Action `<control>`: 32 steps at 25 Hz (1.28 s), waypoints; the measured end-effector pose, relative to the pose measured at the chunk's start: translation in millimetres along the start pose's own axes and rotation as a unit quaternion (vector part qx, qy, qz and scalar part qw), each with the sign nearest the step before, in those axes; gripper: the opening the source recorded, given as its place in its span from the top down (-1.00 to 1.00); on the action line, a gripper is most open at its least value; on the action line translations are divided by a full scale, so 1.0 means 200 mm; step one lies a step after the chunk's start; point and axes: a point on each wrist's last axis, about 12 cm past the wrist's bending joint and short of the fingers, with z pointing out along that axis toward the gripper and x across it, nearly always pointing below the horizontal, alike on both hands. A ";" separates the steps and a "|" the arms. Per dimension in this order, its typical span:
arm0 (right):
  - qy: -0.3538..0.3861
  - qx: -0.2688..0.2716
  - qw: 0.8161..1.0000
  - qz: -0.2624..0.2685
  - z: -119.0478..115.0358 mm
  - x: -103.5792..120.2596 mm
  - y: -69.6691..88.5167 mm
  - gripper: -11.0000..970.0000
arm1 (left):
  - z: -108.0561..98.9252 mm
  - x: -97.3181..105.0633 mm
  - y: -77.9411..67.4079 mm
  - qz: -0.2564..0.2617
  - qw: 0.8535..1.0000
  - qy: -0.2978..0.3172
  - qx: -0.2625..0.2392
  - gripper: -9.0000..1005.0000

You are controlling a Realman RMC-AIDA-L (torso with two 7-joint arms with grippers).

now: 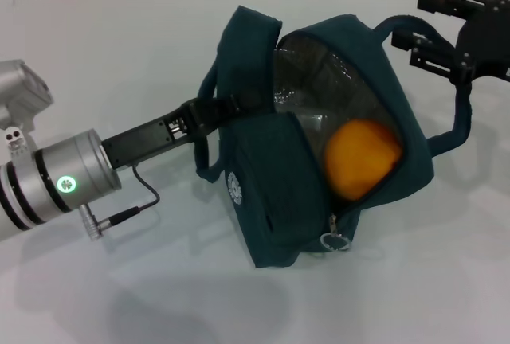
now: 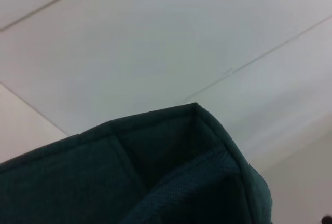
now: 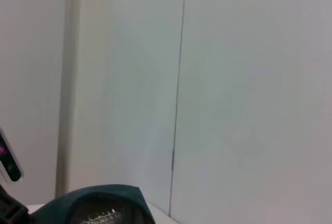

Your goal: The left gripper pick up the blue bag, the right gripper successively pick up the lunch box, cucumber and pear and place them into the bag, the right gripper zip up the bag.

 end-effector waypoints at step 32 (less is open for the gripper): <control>0.000 -0.315 0.948 -0.042 -0.23 0.02 0.36 -0.31 | -0.02 -0.01 0.02 -0.003 1.000 -0.023 -0.021 0.83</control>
